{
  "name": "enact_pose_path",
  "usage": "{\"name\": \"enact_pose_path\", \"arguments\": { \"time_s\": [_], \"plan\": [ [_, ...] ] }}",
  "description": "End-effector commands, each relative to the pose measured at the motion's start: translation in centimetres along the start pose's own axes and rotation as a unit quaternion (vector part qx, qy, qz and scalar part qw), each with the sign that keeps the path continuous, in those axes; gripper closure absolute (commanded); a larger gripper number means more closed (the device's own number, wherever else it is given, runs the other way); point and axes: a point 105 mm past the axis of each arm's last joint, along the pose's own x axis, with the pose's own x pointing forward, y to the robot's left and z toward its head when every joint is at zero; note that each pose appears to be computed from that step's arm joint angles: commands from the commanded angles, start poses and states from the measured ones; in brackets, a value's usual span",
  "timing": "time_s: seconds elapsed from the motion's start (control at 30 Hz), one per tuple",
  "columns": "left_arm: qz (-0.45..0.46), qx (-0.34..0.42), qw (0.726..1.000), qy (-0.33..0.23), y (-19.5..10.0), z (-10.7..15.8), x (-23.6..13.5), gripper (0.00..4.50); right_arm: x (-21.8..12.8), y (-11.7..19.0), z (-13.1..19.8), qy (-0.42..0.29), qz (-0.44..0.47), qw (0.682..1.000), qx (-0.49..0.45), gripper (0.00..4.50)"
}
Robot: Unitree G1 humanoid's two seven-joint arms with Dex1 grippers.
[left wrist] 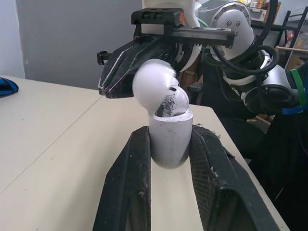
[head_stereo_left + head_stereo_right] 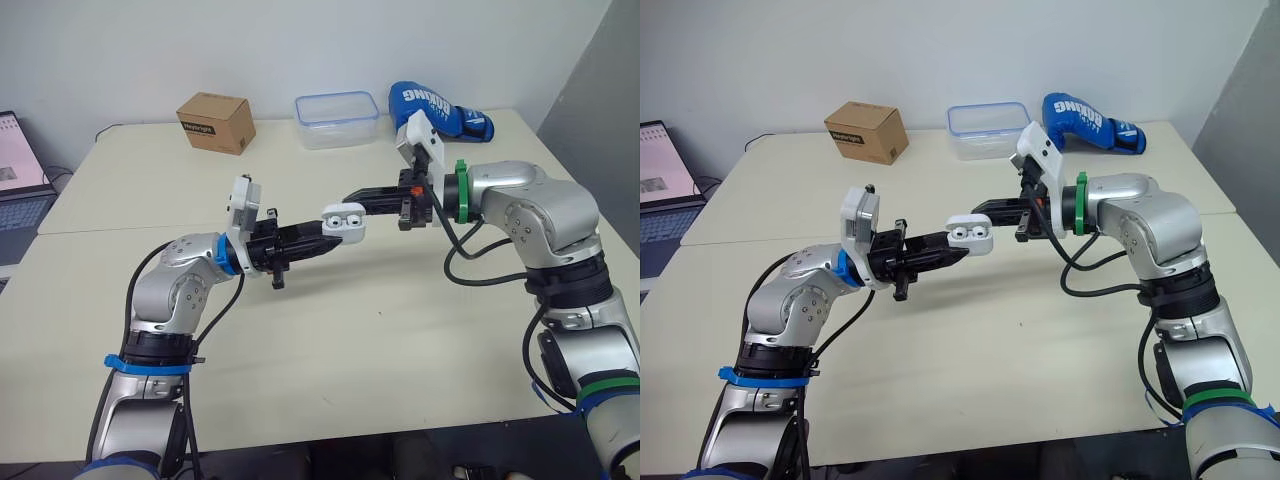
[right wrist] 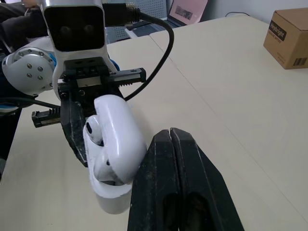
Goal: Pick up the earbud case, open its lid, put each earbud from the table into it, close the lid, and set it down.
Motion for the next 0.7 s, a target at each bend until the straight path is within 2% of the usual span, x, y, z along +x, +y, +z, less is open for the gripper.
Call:
{"name": "enact_pose_path", "arguments": {
  "time_s": [0.03, 0.57, 0.7],
  "plan": [
    [0.005, 0.018, 1.000, -0.016, 0.1, 1.3, -0.4, 3.74, -0.6, 1.1, 1.5, -0.015, 0.017, 0.999, -0.029, 4.48],
    [0.017, 0.010, 0.999, -0.025, 0.5, 1.7, -0.7, 3.74, -0.7, 2.6, 0.6, -0.004, 0.032, 0.999, -0.034, 4.48],
    [0.019, 0.003, 1.000, -0.017, 0.5, 1.3, -1.0, 3.74, -0.7, 1.2, 0.9, -0.013, -0.006, 0.999, -0.041, 4.48]
  ]
}}
